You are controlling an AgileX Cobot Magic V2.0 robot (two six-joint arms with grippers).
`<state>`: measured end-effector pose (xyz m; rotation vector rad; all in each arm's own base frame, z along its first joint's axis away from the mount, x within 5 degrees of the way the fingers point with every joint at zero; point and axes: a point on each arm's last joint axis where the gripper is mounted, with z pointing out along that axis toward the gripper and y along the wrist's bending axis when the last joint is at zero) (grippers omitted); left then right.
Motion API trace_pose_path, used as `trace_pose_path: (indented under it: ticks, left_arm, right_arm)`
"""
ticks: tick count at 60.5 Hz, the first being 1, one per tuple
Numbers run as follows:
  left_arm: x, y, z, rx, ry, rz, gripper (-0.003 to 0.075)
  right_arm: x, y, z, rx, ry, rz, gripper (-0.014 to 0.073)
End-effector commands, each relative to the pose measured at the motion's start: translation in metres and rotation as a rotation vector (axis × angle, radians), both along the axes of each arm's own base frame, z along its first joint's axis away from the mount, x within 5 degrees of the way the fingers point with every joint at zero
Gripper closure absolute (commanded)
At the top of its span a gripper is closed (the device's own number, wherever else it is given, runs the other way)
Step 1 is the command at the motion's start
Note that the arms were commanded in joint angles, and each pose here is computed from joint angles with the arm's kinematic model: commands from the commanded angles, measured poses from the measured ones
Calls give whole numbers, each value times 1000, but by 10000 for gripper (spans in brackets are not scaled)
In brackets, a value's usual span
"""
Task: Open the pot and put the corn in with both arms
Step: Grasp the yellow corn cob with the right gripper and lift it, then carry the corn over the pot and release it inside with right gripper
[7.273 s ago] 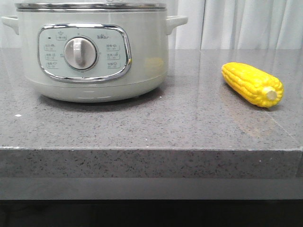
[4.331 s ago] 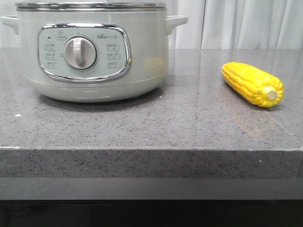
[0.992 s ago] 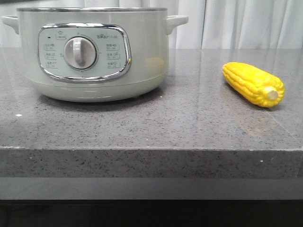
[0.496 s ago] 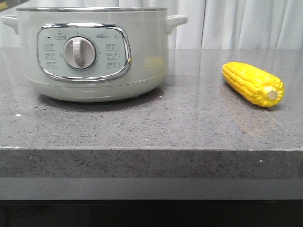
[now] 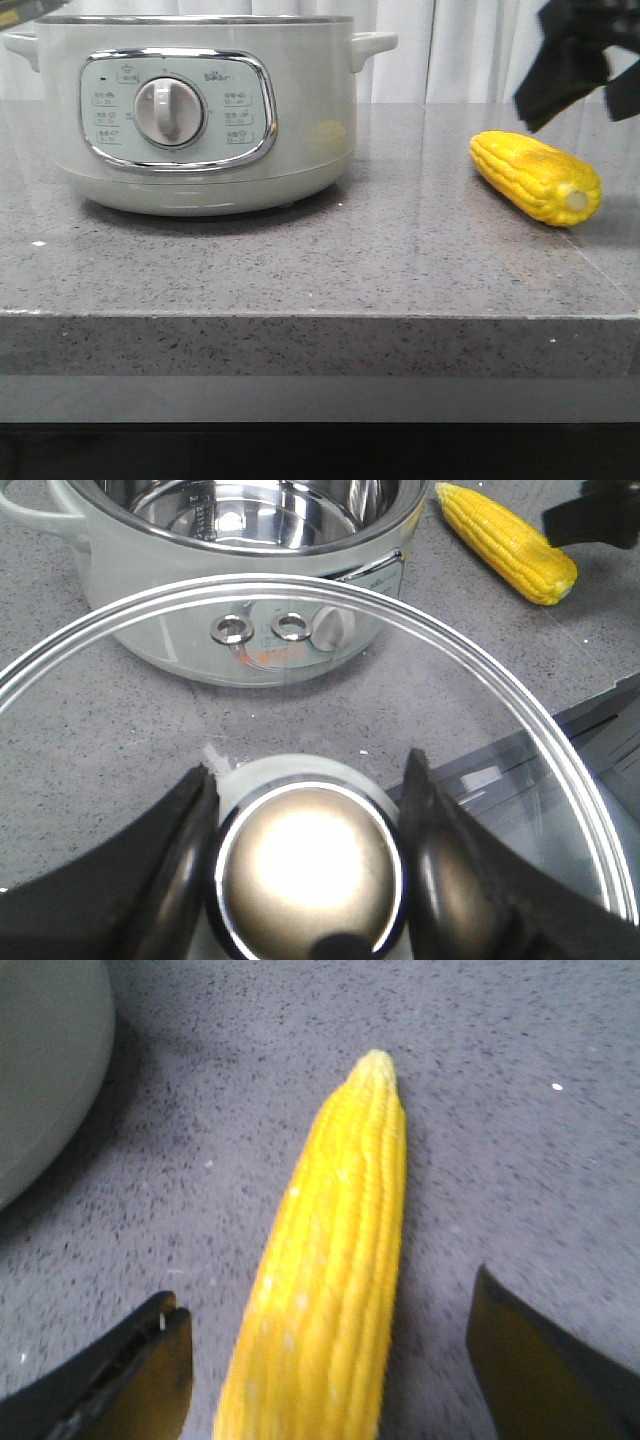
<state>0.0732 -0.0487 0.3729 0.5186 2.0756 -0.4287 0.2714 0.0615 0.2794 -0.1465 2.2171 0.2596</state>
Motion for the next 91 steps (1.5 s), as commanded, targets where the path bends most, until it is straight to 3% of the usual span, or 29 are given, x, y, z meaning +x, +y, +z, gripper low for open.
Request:
trace_pose_path:
  ticks: [1,22,28,35,40,47,61,74,83,91]
  left_arm:
    - [2,-2,22,-104,-131,5,596]
    - [2,-2,22,-104,-131,5,596]
    - [2,-2,22,-104,-131,5,596]
    - [2,-2,22,-104,-131,5,596]
    - [2,-2,22,-104,-131,5,596]
    - [2,-2,22,-104,-131,5,596]
    - [2,-2,22,-104,-131,5,596]
    - [2,-2,22,-104,-131,5,596]
    - [2,-2,22,-104,-131,5,596]
    - [2,-2,22,-104,-131,5,596]
  right_arm:
    - [19,3,15,23,-76,-16,12]
    - [45,9,-6,10,1,-12,31]
    - [45,9,-6,9,3,-11,146]
    - [45,9,-5,10,-2,-12,340]
    - [44,8,-1,13,-18,-14,399]
    - [40,7,24,29,-105,-19,403]
    - [34,14,111,84,-339,15,403]
    - [35,71,172,127,-462,208,403]
    - [46,126,172,152,-441,344,403]
    - [61,173,150,146,-371,437,403]
